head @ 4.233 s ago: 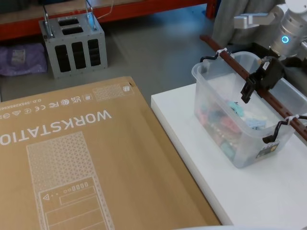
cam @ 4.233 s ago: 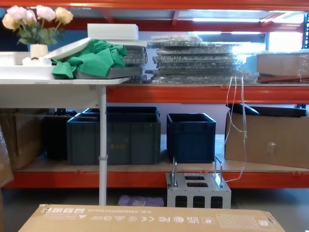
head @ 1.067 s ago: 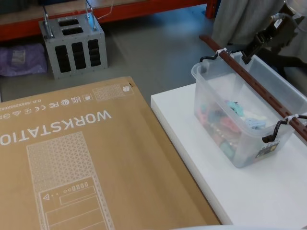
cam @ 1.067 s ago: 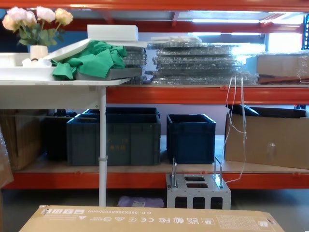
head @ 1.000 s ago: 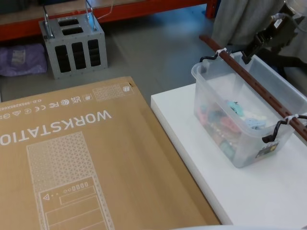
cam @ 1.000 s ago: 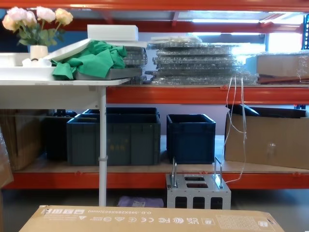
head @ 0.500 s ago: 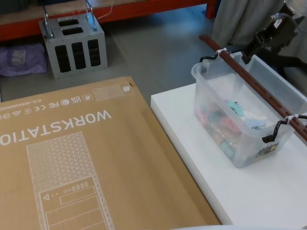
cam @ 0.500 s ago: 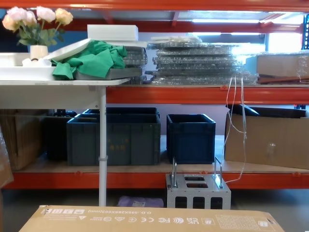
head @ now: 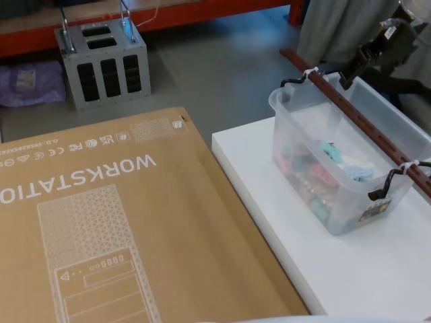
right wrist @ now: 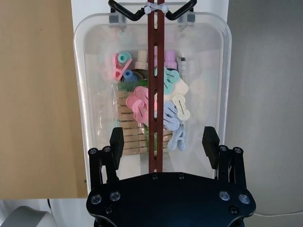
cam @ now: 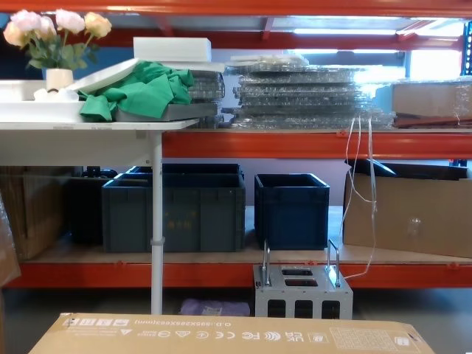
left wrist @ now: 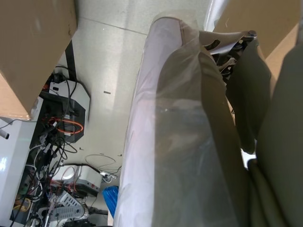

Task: Use one hand to grasp the basket and place it at the designated location.

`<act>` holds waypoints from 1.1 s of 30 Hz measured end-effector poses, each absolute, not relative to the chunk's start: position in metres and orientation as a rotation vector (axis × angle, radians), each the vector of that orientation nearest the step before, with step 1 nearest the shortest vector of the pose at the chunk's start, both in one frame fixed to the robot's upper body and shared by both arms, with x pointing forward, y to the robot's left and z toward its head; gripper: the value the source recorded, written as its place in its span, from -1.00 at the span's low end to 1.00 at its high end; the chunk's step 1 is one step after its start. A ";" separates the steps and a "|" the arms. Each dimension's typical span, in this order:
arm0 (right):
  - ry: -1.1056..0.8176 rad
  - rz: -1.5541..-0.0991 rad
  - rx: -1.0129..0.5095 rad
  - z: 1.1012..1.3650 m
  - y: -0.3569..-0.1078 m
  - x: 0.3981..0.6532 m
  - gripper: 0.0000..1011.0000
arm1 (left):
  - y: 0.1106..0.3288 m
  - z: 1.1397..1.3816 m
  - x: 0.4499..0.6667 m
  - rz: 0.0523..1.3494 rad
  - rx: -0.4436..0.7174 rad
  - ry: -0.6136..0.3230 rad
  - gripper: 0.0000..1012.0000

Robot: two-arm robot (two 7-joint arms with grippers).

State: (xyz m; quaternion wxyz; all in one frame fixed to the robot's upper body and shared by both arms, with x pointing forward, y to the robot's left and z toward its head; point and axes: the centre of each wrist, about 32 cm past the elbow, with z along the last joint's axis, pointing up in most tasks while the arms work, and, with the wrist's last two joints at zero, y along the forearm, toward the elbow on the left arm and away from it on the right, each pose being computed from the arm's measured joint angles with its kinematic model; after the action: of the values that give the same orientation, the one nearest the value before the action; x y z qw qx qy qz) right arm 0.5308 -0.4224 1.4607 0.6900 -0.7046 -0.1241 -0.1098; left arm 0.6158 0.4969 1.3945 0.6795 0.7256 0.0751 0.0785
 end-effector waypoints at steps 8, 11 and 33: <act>-0.277 -0.246 -1.576 1.461 -0.422 0.531 0.98 | 0.497 1.394 0.616 0.176 1.629 0.169 -1.00; -0.278 -0.246 -1.576 1.461 -0.422 0.531 0.98 | 0.497 1.394 0.616 0.176 1.629 0.169 -1.00; -0.277 -0.246 -1.576 1.461 -0.422 0.531 0.98 | 0.497 1.394 0.616 0.176 1.629 0.169 -1.00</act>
State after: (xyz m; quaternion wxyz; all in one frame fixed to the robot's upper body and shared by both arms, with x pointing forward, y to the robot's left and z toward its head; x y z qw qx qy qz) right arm 0.5308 -0.4225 1.4607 0.6900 -0.7045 -0.1241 -0.1099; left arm 0.6158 0.4969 1.3945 0.6795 0.7256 0.0751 0.0784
